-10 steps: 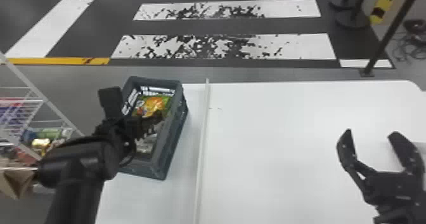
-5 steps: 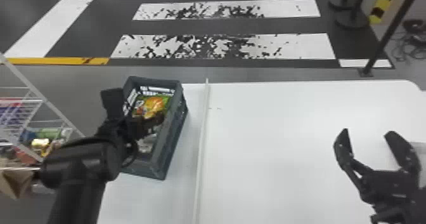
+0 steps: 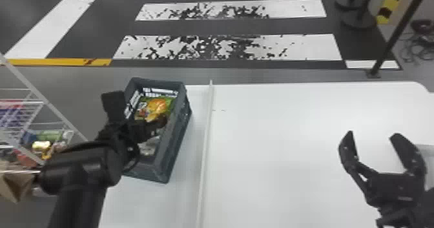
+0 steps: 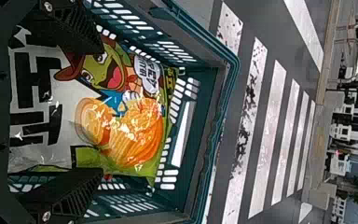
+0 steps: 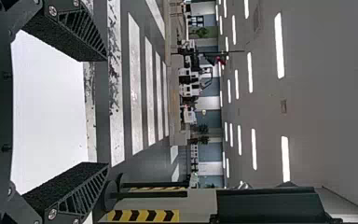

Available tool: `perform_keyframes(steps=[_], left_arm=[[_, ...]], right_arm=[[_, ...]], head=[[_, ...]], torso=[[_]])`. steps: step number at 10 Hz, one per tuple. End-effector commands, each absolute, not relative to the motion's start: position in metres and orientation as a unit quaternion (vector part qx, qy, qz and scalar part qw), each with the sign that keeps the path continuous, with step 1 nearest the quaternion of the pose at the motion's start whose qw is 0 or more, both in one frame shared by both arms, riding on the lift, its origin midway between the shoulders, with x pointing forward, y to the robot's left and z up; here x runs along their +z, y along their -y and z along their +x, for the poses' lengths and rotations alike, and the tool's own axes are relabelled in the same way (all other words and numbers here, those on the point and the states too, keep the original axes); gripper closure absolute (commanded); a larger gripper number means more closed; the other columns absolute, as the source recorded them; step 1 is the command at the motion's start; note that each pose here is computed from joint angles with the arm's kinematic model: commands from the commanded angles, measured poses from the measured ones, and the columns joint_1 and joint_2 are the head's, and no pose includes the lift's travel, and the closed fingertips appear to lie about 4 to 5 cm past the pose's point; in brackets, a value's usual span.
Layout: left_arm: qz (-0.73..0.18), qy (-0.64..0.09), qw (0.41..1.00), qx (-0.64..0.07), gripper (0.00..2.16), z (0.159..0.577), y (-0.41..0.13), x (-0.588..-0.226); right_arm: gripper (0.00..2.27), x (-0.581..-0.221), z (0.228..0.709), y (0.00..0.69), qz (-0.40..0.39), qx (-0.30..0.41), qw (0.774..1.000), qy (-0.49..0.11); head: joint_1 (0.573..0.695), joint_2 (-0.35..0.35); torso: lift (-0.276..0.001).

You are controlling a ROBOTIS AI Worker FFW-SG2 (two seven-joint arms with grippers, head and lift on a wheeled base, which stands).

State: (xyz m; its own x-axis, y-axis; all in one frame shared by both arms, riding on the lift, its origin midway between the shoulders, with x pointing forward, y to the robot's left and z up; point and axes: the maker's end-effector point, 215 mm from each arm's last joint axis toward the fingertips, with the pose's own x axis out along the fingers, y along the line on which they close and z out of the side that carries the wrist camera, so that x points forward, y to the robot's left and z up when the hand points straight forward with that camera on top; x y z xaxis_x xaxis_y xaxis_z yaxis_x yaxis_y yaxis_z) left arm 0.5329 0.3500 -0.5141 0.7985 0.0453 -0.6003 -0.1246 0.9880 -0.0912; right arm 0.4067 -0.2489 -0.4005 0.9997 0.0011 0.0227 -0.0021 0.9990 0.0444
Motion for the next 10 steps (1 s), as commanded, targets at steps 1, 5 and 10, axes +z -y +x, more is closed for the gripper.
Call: perform_keyframes(steps=[1, 5, 10], left_arm=[[-0.066, -0.313, 0.946, 0.046, 0.10, 0.532, -0.352, -0.514], [-0.073, -0.304, 0.949, 0.039, 0.10, 0.531, -0.347, -0.506], [-0.080, -0.260, 0.962, 0.033, 0.10, 0.541, -0.340, -0.476]], right_arm=[[0.12, -0.400, 0.407, 0.248, 0.023, 0.001, 1.000, 0.012], [0.12, -0.400, 0.407, 0.247, 0.023, 0.002, 1.000, 0.012], [0.12, -0.401, 0.406, 0.248, 0.022, 0.002, 1.000, 0.010]], head=[[0.695, 0.120], [0.695, 0.124], [0.695, 0.114]], torso=[[-0.029], [-0.029], [-0.029]])
